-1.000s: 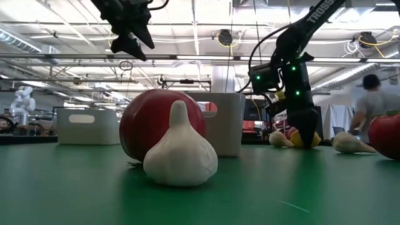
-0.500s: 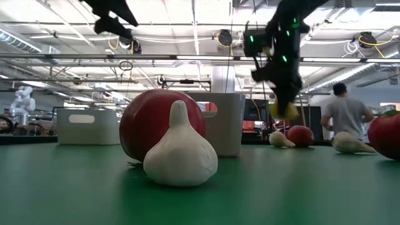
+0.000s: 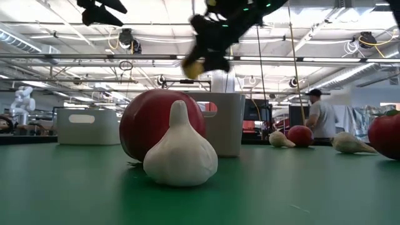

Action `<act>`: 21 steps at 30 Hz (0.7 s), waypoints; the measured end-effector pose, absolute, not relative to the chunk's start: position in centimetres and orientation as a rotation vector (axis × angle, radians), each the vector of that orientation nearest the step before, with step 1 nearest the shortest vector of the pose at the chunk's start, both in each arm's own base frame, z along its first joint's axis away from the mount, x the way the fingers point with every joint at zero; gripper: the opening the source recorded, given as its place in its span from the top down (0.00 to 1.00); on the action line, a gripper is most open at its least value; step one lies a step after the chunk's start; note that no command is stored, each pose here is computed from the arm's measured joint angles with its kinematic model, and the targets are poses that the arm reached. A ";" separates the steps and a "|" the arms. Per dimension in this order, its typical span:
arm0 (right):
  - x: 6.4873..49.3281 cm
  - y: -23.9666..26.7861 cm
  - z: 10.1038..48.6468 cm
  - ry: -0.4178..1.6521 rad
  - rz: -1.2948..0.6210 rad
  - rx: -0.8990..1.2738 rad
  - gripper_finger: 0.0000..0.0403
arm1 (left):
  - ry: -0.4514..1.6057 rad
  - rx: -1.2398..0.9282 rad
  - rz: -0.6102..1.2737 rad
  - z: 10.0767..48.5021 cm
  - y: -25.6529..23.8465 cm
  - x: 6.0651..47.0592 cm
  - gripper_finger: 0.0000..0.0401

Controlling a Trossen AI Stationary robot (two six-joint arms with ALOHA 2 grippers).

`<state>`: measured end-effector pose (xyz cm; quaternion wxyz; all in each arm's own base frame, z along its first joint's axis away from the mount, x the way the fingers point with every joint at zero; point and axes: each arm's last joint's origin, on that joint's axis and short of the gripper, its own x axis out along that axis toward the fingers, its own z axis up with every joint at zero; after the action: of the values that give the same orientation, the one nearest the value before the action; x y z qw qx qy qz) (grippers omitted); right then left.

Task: Sort produce into baskets
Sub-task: Put the lemon into the white bin

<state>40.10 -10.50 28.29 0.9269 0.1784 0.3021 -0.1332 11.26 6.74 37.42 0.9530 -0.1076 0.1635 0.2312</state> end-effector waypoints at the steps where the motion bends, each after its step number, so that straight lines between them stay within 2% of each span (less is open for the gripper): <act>1: 41.1 -10.6 28.0 0.588 -0.257 0.376 0.50 | 0.313 -0.220 0.471 37.2 6.7 11.2 0.32; 11: 50.5 -12.0 23.4 0.304 -0.194 0.316 0.50 | 0.191 -0.207 0.475 37.8 6.8 11.3 0.32; 21: 56.9 -13.3 18.1 0.253 -0.186 0.318 0.50 | 0.193 -0.226 0.493 37.7 6.8 11.2 0.32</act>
<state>56.94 -13.30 18.11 0.9751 0.1578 0.1256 -0.0920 11.25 6.80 37.70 0.9589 -0.1115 0.0954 0.2430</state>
